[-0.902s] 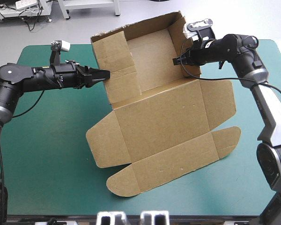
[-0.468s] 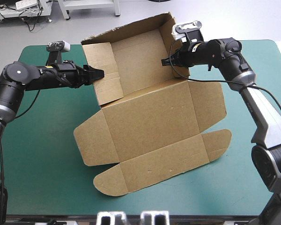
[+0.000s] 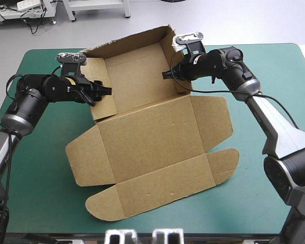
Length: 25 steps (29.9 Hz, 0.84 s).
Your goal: Fold the box
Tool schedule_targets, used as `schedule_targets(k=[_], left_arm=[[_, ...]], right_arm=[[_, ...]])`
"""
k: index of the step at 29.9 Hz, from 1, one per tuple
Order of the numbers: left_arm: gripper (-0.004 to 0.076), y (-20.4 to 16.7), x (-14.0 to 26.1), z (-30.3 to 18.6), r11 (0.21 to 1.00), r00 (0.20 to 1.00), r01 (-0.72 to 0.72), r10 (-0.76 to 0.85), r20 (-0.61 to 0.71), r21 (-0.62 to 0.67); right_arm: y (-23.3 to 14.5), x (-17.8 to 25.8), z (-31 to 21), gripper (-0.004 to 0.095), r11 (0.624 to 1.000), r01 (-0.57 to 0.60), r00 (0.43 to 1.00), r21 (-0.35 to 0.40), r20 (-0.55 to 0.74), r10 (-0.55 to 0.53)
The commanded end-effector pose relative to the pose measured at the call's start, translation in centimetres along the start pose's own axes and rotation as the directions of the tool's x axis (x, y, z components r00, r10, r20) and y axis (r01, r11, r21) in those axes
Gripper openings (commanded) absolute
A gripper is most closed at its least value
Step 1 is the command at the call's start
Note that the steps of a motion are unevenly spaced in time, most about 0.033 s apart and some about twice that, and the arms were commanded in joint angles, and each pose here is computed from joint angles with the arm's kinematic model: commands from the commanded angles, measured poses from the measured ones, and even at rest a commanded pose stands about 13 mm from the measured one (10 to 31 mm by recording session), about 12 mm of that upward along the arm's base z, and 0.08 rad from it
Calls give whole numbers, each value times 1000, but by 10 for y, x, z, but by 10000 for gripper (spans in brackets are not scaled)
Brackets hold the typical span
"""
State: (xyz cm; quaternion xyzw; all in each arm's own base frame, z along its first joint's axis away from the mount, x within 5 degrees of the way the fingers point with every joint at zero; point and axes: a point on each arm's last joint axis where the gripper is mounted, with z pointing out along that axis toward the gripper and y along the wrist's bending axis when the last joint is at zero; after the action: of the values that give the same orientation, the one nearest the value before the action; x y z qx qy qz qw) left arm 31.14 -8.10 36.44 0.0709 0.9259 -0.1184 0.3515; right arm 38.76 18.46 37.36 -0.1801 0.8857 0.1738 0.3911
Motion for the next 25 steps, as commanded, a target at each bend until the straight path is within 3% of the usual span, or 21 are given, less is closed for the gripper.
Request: schedule_targets(k=[1, 5, 8, 11, 17, 23, 25], left_arm=[[426, -9, -14, -9, 998, 991, 60, -63, 117, 26], [425, -6, -12, 9, 994, 992, 105, -106, 71, 20], [376, -5, -13, 18, 985, 983, 170, -171, 62, 21], [284, -5, -12, 22, 982, 980, 189, -190, 55, 22], [6, -5, -11, 22, 987, 986, 159, -160, 42, 18], [-8, -11, -11, 24, 996, 998, 35, -39, 39, 85], [-10, -13, -10, 29, 994, 1000, 17, -19, 20, 108]], right_arm=[[15, -24, -36, -24, 997, -42, 983, -70, 173, 54], [16, -23, -36, -24, 997, -44, 985, -71, 161, 55], [16, -22, -36, -24, 995, -55, 986, -77, 154, 67], [17, -23, -36, -24, 994, -63, 985, -87, 156, 76], [17, -20, -36, -24, 994, -55, 990, -92, 126, 66], [6, -5, -35, -24, 997, 64, 998, 39, -30, -63], [-2, -1, -36, -24, 996, 63, 995, 69, -86, -57]])
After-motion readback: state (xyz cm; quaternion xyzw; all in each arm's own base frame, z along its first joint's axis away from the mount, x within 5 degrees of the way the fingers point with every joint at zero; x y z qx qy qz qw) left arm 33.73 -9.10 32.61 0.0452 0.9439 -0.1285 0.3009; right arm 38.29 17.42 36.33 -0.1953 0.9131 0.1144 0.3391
